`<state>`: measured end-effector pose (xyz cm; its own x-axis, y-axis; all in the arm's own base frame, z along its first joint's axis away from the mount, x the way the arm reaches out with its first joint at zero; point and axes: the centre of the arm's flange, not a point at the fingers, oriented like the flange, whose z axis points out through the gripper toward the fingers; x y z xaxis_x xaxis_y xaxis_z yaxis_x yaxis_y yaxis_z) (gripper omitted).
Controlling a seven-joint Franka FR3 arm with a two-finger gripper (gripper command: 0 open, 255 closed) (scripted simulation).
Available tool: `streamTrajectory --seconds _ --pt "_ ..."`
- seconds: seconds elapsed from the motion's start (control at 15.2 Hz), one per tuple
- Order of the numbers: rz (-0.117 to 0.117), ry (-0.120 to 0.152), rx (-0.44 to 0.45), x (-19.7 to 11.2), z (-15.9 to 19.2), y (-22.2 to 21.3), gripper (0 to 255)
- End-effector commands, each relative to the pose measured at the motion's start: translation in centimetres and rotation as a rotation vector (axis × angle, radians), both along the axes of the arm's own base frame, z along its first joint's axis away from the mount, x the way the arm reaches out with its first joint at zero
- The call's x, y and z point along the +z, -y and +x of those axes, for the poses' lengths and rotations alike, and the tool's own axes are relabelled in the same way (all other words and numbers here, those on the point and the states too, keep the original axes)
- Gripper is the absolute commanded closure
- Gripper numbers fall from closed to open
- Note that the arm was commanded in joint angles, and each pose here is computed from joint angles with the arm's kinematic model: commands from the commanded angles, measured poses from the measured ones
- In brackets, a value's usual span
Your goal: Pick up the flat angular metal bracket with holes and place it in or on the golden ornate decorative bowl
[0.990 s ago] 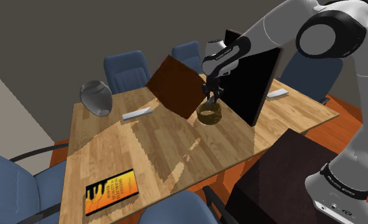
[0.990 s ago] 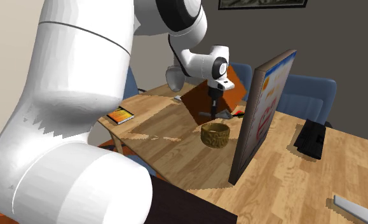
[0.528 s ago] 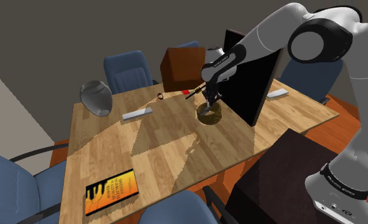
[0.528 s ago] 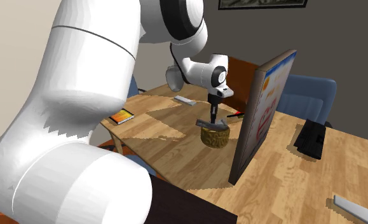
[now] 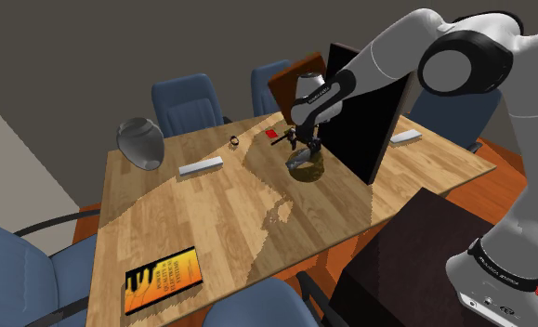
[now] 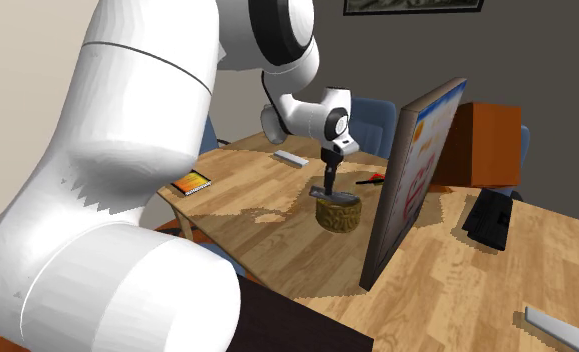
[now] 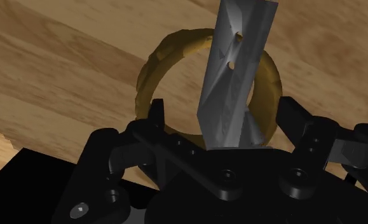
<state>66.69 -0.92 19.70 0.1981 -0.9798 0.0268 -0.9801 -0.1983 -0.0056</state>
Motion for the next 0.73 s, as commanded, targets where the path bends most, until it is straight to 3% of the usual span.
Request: streamTrajectory --seconds 0.0,0.26,0.66 --pt "0.000 0.004 -0.004 -0.9 0.0 -0.1 0" --pt "0.000 0.004 -0.004 -3.3 0.0 -0.1 0" --pt "0.000 0.004 -0.004 -3.3 0.0 -0.1 0"
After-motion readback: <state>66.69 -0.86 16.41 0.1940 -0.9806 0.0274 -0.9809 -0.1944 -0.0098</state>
